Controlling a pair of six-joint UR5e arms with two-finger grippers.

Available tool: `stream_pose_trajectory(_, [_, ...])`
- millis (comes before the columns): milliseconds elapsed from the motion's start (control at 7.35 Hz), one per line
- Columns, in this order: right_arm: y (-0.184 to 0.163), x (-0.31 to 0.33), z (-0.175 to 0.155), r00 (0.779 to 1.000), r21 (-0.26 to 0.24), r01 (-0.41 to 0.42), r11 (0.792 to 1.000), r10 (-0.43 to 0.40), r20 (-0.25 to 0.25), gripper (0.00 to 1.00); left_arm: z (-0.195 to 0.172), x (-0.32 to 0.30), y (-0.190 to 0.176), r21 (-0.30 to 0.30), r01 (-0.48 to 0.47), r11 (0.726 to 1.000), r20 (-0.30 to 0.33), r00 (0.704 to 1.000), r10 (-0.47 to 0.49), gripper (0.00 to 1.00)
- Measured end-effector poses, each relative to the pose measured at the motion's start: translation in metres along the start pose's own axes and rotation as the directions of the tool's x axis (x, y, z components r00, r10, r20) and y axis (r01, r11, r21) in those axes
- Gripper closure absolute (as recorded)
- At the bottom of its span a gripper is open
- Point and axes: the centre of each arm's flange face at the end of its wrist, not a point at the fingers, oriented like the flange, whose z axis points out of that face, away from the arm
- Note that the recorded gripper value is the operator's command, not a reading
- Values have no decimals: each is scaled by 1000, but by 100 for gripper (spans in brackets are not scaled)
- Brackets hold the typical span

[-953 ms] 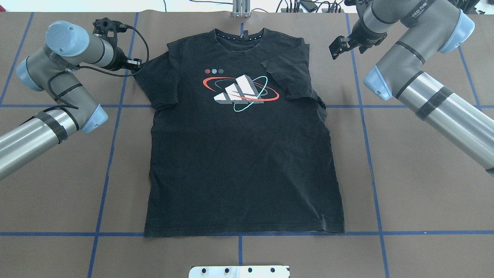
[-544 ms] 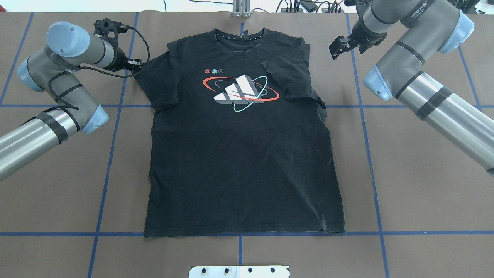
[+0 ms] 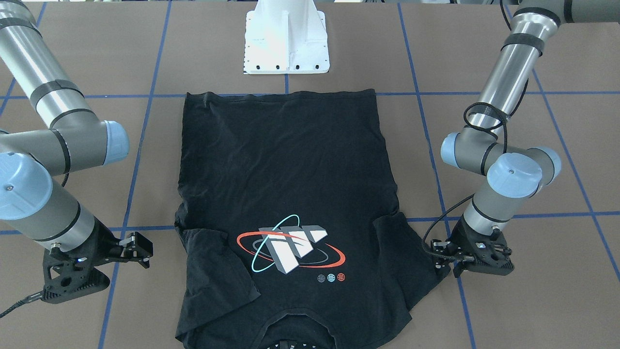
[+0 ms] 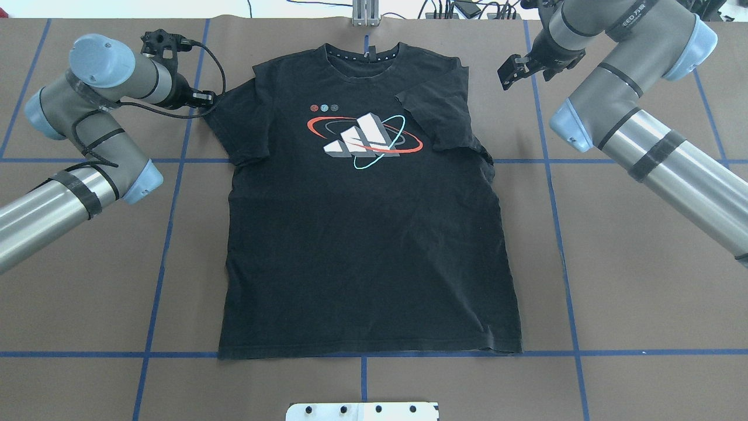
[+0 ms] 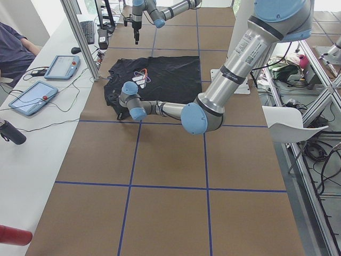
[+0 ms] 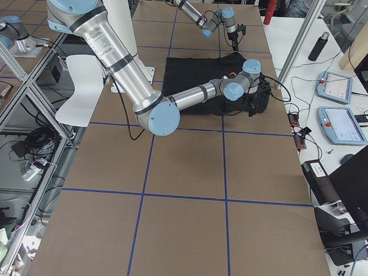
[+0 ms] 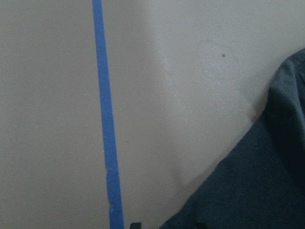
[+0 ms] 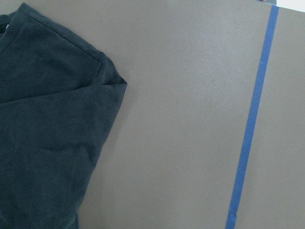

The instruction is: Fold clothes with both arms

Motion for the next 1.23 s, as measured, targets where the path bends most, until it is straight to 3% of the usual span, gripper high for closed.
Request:
stream_pose_trajectory(136, [0, 0, 0, 1000, 0, 0, 1000, 0, 0, 1, 0, 0, 0, 0, 0, 1000, 0, 1000, 0, 92])
stream_pose_trajectory(272, [0, 0, 0, 1000, 0, 1, 1000, -1, 0, 1, 0, 0, 0, 0, 1, 1000, 0, 1000, -1, 100])
stream_pose_trajectory(817, [-1, -2, 0, 1000, 1, 2, 1000, -2, 1, 1, -8, 4, -5, 2, 3, 1000, -12, 1000, -3, 100])
stream_pose_trajectory(1225, [-2, -5, -2, 1000, 4, 3, 1000, -3, 4, 1, -36, 37, -40, -49, 75, 996, -32, 997, -76, 100])
